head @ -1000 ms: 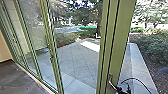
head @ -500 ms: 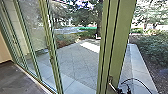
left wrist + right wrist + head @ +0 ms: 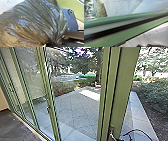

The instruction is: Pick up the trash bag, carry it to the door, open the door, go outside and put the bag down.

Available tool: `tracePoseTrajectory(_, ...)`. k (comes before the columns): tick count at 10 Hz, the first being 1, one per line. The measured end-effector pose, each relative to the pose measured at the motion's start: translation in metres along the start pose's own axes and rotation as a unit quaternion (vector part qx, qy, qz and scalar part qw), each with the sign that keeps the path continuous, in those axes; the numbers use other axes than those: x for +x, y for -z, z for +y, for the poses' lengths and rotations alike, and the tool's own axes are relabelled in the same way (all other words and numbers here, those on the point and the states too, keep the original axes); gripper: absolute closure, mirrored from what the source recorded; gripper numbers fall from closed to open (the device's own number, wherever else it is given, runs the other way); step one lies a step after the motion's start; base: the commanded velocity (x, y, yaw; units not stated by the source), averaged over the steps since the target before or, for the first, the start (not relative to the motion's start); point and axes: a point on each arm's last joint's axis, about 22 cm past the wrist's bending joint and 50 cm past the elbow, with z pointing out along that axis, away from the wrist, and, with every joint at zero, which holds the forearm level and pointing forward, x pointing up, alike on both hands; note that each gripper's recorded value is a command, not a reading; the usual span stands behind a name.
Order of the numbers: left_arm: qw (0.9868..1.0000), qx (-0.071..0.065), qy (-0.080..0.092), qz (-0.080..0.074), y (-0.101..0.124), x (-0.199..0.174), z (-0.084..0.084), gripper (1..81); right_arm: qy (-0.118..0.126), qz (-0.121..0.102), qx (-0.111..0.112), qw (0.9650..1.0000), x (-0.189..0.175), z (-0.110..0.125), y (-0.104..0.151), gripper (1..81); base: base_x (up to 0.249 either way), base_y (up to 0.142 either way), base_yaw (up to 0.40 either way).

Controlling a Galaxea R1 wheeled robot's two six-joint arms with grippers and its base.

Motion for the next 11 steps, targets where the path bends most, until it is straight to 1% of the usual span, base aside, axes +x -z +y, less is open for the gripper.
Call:
tracePoseTrajectory(1,1.0,0.001,0.0,-0.001,0.001,-0.003,-0.002,81.1,0.0,0.004,-0.005,1.0,0.005,-0.002,-0.001,1.0,0.0,0.0,0.0)
tracePoseTrajectory(3,1.0,0.003,0.002,-0.009,0.003,-0.017,-0.005,81.1,-0.002,0.007,-0.009,0.9999,0.008,-0.004,-0.001,1.0,0.0,0.0,0.0)
tracePoseTrajectory(5,0.9999,0.004,0.002,-0.009,0.003,-0.017,-0.006,81.1,0.0,0.007,-0.013,0.9999,0.01,-0.006,0.0,1.0,0.0,0.0,0.0)
tracePoseTrajectory(9,0.9999,0.007,0.003,-0.012,0.005,-0.022,-0.012,81.1,0.007,0.003,-0.038,0.9993,0.015,-0.015,0.001,1.0,0.0,0.0,0.0)
tracePoseTrajectory(11,0.9998,0.009,0.004,-0.015,0.006,-0.027,-0.014,81.1,0.01,0.008,-0.045,0.9989,0.021,-0.017,0.001,1.0,0.0,0.0,0.0)
